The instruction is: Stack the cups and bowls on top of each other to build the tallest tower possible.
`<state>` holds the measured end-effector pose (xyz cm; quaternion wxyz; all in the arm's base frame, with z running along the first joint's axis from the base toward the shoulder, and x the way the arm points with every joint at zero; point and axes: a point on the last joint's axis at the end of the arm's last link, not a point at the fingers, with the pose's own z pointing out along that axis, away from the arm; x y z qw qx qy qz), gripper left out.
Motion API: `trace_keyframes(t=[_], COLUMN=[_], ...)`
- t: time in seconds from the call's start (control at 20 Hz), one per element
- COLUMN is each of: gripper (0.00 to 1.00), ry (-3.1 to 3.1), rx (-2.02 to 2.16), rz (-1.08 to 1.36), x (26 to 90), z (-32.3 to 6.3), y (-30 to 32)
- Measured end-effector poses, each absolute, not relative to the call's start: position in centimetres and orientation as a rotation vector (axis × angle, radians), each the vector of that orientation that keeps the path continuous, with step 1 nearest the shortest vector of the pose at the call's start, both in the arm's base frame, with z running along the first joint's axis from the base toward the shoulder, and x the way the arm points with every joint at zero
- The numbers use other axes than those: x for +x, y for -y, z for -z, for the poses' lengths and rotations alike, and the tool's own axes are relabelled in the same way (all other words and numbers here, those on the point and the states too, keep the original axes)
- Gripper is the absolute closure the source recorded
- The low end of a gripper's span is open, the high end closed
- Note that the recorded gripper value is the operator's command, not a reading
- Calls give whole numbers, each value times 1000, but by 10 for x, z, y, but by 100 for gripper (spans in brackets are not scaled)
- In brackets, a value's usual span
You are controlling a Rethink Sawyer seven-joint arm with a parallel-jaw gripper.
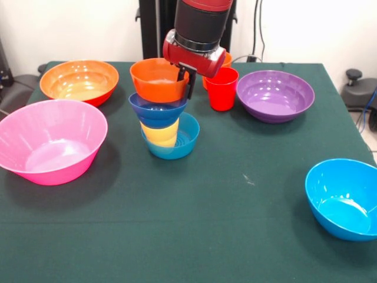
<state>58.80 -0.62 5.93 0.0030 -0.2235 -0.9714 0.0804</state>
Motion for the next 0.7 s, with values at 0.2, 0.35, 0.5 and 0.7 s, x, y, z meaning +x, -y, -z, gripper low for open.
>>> trace_keyframes(t=[0.2,0.35,0.5,0.7], gripper=[100,100,100,100], ry=[3055,3064,3070,3073], rx=[-703,-705,-705,-701], rz=[-250,-249,-249,-249], x=[593,597,600,601], z=[-61,-62,-63,-63], y=[6,6,5,4])
